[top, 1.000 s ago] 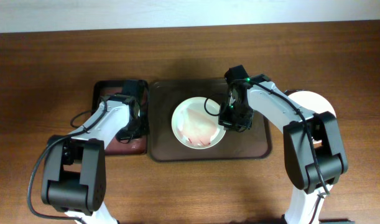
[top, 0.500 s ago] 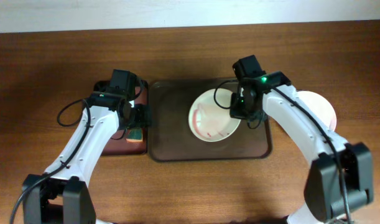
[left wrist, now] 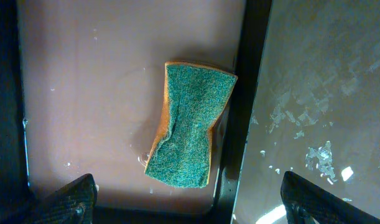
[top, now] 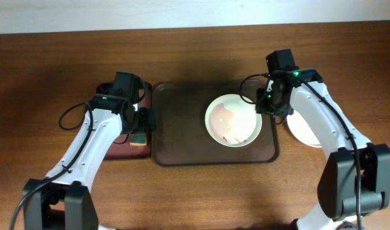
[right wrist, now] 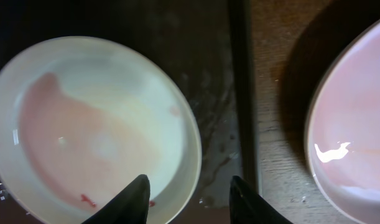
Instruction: Clean dirty plates on tray and stack at the side
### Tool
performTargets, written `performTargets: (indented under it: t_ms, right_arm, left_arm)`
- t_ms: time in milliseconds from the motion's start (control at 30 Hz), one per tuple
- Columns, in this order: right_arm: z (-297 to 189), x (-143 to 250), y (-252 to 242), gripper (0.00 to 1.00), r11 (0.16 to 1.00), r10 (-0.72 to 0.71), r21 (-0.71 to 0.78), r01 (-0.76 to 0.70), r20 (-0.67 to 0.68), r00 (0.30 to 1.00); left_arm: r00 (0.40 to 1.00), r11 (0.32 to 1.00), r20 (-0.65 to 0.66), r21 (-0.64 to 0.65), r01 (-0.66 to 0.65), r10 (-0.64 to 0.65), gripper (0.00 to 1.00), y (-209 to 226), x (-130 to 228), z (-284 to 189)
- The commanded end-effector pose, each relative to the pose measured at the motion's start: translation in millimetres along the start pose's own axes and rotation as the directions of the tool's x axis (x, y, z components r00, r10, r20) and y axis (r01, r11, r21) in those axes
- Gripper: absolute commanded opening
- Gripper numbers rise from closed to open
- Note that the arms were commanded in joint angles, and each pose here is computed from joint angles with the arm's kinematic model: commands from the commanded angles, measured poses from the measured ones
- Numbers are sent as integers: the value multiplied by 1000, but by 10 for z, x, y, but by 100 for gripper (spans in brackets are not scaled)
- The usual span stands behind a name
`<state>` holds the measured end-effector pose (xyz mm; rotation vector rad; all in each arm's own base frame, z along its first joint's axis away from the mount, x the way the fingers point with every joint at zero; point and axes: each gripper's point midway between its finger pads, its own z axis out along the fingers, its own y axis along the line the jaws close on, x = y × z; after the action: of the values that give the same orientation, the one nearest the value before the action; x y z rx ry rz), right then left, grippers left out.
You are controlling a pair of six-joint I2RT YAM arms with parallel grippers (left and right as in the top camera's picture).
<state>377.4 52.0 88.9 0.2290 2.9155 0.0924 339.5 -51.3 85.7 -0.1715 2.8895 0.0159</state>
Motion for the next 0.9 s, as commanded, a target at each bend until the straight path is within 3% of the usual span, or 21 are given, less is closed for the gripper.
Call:
performTargets:
  t_ms: [0,200,333,533,567,600,667,700,733,800,867]
  right_arm:
    - [161,27,-17,42,997,-40,-63,36,-61,997]
    - [668,198,-78,40,999,-32,-32,26,-191,981]
    - [756,228,-76,25,999,-31,-31,25,-210,977]
    - [884,422,-75,24,998,-29,-54,16,-246,969]
    - [884,422,-75,26,998,-29,-53,16,-246,969]
    - [884,422,-75,38,998,-29,-53,16,-246,969]
    - [884,422,-77,40,998,-29,-53,16,-246,969]
    - [884,422,-75,50,998,-29,-53,16,-246,969]
    - [884,422,-77,69,998,-29,-53,16,-246,969]
    - [884,423,-76,93,998,-28,-53,15,-247,969]
    - [881,426,-47,99,997,-28,-70,11,-249,968]
  left_arm:
    - [1000,1000,27,15,-1,1,93,-31,-64,-86]
    - [1000,1000,25,14,-1,1,93,-30,-60,-86]
    - [1000,1000,24,14,-1,1,93,-29,-58,-86]
    - [1000,1000,24,14,-1,1,93,-29,-57,-86]
    - [1000,1000,24,14,-1,1,91,-29,-56,-86]
    - [1000,1000,22,13,-1,1,91,-27,-52,-86]
    - [1000,1000,21,13,-2,1,91,-26,-49,-86]
    - [1000,1000,20,13,-2,1,90,-26,-48,-86]
    - [1000,1000,20,13,-2,1,90,-26,-47,-86]
    - [1000,1000,20,13,-2,1,89,-26,-48,-86]
    - [1000,1000,20,13,-2,1,89,-26,-47,-86]
